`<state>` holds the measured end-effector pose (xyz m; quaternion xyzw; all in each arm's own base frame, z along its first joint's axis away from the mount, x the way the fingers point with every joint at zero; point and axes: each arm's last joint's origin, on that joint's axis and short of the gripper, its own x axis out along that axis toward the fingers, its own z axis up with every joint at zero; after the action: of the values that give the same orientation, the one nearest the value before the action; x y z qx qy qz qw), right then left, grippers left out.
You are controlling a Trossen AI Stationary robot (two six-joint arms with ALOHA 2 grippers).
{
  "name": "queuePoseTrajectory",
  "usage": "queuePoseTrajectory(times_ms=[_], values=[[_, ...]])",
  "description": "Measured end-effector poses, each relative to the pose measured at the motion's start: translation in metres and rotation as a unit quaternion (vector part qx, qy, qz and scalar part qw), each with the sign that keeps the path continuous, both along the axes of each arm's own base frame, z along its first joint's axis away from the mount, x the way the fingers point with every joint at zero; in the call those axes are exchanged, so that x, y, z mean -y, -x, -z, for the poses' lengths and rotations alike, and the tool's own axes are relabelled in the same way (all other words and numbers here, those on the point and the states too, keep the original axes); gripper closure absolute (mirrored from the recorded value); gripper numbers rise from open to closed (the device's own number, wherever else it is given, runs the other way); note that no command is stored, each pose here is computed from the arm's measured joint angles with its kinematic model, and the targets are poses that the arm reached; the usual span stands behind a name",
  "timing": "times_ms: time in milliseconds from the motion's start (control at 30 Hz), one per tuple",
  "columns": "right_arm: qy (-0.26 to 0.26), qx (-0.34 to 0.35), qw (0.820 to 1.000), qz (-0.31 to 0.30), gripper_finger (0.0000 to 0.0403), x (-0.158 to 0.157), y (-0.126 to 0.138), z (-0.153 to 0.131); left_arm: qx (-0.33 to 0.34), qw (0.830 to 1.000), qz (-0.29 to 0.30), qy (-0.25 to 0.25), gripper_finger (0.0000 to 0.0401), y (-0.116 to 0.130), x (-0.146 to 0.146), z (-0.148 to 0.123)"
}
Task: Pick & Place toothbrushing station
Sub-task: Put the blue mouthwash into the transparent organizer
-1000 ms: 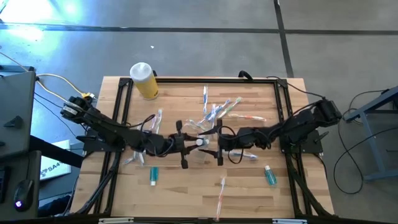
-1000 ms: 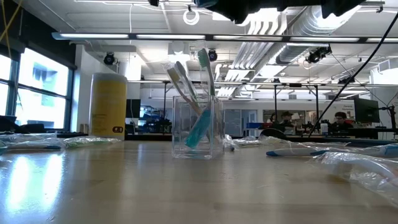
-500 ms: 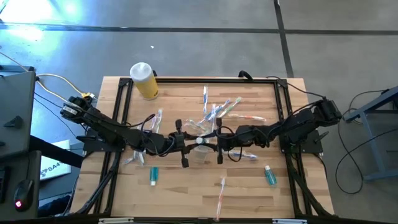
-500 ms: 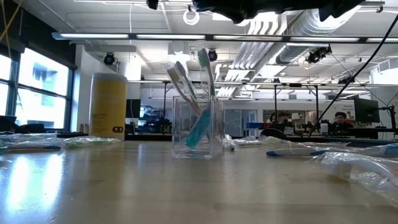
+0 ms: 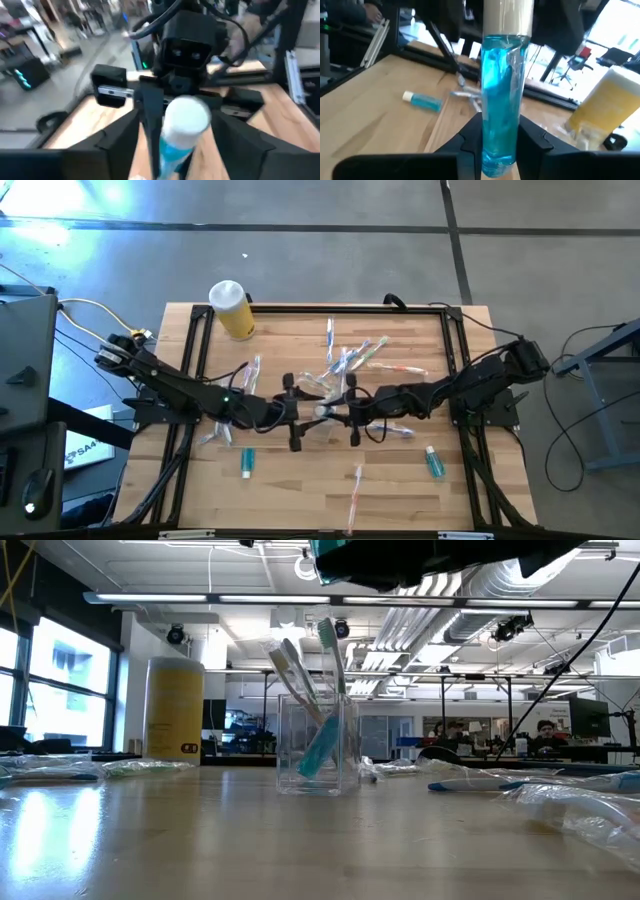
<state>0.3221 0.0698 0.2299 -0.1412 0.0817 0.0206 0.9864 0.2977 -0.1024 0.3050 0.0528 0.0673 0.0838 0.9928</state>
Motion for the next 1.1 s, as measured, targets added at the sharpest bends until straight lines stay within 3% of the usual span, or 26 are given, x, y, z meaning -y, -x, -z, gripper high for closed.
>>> queuePoseTrajectory(times_ms=[133, 267, 833, 1100], values=[[-0.003, -0.018, 1.000, 0.001, 0.0334, 0.000, 0.001, 0.004, -0.047, 0.999, -0.009, 0.000, 0.0145, 0.000, 0.000, -0.008], [-0.010, -0.027, 1.000, 0.004, 0.0334, 0.000, 0.001, 0.005, -0.052, 0.999, -0.012, -0.001, 0.0162, 0.000, 0.000, -0.012], [-0.011, -0.028, 1.000, 0.006, 0.0334, 0.001, 0.001, 0.006, -0.070, 0.997, -0.023, -0.014, 0.0317, 0.001, -0.001, -0.008], [-0.010, -0.031, 0.999, 0.006, 0.0334, 0.001, 0.001, 0.006, -0.071, 0.997, -0.022, -0.020, 0.0320, 0.001, -0.001, -0.008]])
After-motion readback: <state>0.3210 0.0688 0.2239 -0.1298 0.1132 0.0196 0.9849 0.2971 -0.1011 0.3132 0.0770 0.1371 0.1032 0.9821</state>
